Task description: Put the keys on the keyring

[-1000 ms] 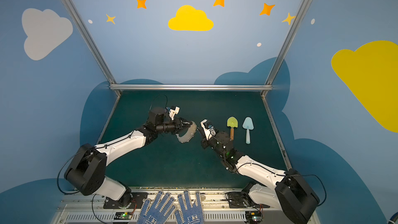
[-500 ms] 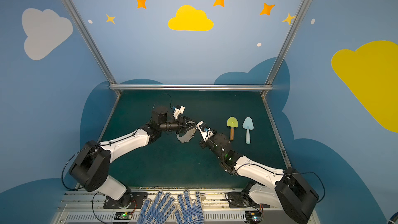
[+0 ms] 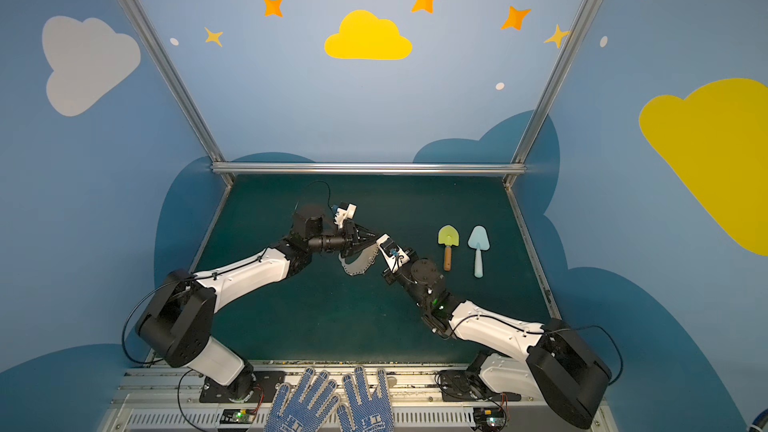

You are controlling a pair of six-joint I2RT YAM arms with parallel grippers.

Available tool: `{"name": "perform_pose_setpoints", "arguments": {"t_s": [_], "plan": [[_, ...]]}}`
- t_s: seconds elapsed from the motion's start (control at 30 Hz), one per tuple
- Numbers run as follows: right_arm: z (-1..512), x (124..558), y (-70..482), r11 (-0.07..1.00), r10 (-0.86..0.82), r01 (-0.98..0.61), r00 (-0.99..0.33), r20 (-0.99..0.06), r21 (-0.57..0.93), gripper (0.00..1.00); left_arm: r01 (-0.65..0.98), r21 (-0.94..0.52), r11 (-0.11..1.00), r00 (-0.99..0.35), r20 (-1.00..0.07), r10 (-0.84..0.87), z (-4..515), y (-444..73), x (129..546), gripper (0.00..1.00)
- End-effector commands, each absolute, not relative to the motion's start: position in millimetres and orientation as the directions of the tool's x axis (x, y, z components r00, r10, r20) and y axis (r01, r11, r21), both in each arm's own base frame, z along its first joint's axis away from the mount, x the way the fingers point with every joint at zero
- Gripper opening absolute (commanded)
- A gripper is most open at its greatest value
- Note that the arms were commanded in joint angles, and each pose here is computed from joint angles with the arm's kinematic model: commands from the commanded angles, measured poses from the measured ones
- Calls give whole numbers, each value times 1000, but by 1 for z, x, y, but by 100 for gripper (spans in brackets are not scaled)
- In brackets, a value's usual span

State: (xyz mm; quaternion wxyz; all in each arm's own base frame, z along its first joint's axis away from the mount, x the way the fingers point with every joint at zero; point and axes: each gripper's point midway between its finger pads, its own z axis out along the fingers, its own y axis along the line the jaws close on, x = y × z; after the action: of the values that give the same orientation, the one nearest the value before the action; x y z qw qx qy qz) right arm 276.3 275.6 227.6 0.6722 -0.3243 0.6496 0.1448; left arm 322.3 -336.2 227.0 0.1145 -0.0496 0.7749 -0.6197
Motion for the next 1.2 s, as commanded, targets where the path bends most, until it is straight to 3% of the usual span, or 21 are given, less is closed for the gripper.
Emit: {"name": "perform_pose_setpoints", "arguments": {"t_s": [0.0,0.17,0.27,0.47,0.6,0.7,0.97,1.17], "plan": [[229,277,279,749,-219,-616,118,-969,-244,0,133,-975,177,-969,-165,-184,251,-344,318,20],[224,278,281,749,-222,-621,89,-971,-228,0,139,-973,186,-964,-177,-201,252,-340,320,20],[221,278,279,756,-221,-622,51,-974,-204,0,127,-963,239,-951,-186,-245,243,-329,325,26],[193,279,271,781,-256,-611,-120,-959,-132,0,44,-895,445,-910,-219,-351,206,-291,334,32],[168,277,268,799,-258,-599,-265,-929,-51,0,-103,-777,621,-894,-201,-400,160,-258,330,32],[151,273,271,800,-248,-600,-340,-907,6,0,-208,-688,695,-892,-158,-423,125,-241,321,33],[125,266,292,774,-209,-615,-472,-857,150,0,-354,-593,723,-889,-27,-457,67,-236,315,34],[110,267,304,767,-200,-608,-528,-826,203,0,-401,-550,733,-881,11,-473,43,-236,317,31]]}}
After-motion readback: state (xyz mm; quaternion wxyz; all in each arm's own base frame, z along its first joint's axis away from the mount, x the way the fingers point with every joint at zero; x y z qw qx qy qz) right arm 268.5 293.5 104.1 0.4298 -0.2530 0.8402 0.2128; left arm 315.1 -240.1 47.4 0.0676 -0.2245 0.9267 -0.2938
